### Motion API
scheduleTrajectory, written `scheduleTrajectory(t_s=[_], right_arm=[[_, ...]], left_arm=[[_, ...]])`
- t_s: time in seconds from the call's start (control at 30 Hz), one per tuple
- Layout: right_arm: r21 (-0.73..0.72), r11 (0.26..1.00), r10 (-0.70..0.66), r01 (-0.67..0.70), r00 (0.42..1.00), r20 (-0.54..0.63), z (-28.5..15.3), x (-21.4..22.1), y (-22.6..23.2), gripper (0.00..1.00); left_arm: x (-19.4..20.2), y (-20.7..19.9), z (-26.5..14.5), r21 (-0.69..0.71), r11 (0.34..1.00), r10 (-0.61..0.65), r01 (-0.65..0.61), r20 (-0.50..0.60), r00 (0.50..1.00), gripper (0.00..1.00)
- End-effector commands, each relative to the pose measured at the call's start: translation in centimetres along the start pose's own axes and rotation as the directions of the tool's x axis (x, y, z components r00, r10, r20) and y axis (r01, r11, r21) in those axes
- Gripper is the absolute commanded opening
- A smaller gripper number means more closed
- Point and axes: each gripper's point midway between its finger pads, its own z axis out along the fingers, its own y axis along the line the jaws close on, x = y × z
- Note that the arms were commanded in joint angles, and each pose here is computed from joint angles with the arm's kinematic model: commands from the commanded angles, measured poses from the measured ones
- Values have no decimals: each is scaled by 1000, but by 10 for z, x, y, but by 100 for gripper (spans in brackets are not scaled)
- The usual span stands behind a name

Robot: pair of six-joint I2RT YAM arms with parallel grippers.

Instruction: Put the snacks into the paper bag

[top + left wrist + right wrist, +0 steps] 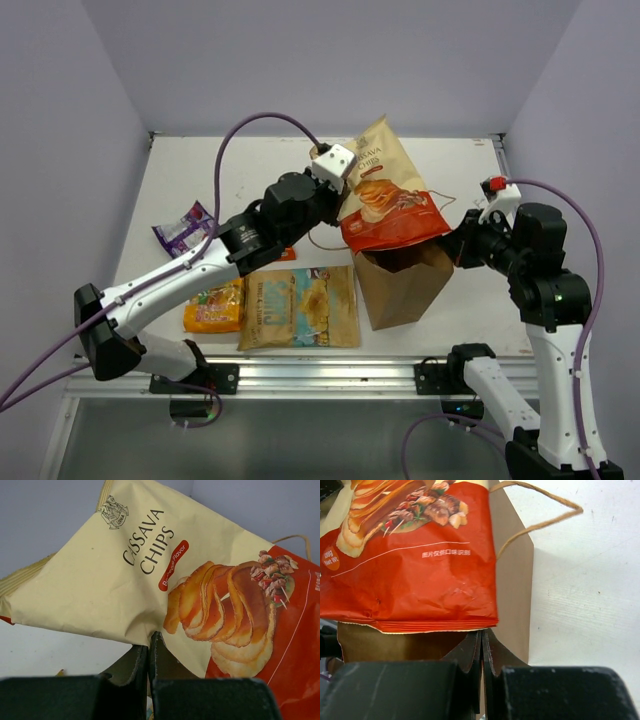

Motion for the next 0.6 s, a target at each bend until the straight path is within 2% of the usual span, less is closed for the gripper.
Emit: scheduleTrajectory(t_s=[0.0,0.07,0.13,0.37,0.57], right_arm=[[5,1000,-29,29,999,29,-10,-8,3,0],[11,1000,-28,28,999,30,-10,-9,2,0],[11,1000,-29,29,999,30,-10,-10,2,0],[28,999,-37,36,999,40,-13,-13,0,0],[30,999,-37,36,999,37,-13,-14,0,0]], left_arm=[[13,15,-15,-36,993,112,-113,-31,993,0],[9,10,-19,-11,992,126,-126,-16,992,0],[6,7,-20,-6,981,196,-196,-23,980,0],[20,-1,-9,23,954,301,-300,-117,946,0],[14,13,-17,-26,922,378,-386,-156,913,0]])
